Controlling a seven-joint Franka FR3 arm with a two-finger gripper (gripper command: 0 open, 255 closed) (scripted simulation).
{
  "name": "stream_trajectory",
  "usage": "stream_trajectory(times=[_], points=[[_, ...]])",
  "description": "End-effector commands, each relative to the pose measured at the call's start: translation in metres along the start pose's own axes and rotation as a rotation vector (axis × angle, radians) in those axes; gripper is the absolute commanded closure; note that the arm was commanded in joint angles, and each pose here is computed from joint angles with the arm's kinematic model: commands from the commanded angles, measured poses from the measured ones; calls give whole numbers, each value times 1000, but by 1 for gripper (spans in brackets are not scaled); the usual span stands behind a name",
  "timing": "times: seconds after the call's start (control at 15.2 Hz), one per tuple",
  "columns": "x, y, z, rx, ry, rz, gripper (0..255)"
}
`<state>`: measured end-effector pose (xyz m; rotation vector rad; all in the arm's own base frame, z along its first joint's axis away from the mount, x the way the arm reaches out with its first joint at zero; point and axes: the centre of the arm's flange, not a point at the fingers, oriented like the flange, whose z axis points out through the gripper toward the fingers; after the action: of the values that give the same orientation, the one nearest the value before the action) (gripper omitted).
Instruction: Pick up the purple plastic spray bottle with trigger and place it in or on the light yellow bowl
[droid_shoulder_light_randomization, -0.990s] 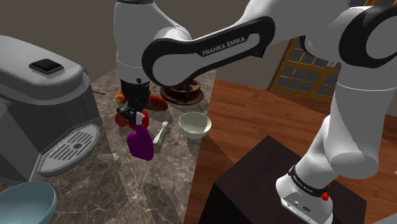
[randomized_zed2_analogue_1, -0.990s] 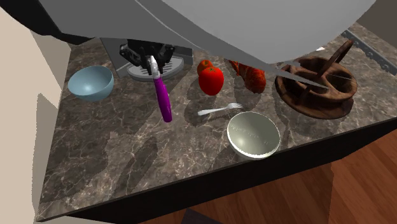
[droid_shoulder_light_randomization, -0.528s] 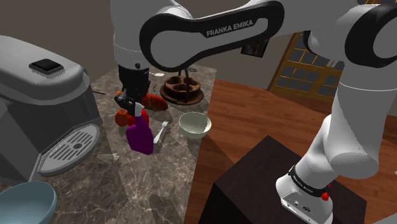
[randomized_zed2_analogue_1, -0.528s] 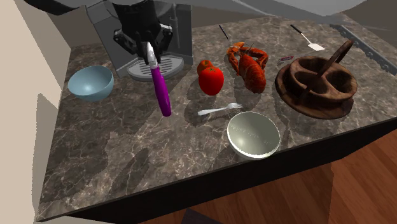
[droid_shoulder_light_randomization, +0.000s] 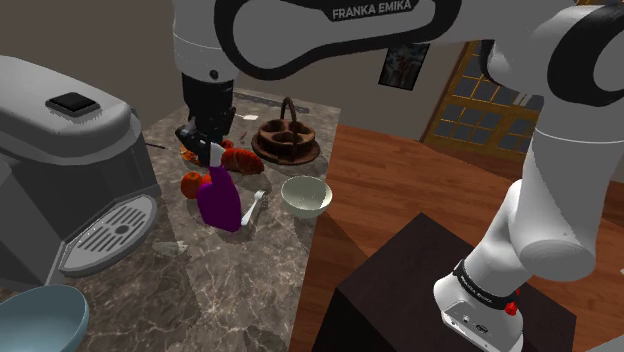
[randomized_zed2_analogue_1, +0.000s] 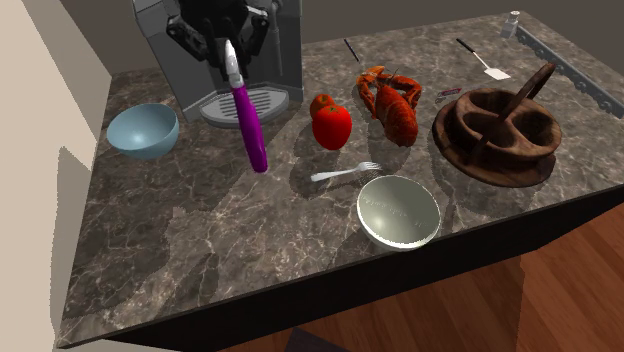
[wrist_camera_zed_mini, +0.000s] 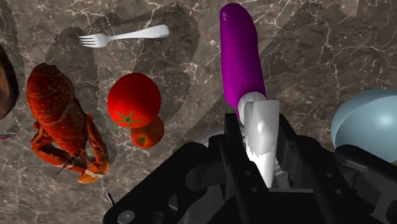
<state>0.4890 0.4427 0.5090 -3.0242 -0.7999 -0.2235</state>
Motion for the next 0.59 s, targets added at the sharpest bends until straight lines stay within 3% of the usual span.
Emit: stream_trajectory(times=[0.0, 0.13, 0.53], points=[[1, -1, -10, 0, 0, 0, 255], [3, -1, -18, 0, 0, 0, 255], [-26, 69, -42, 0, 0, 0, 255]])
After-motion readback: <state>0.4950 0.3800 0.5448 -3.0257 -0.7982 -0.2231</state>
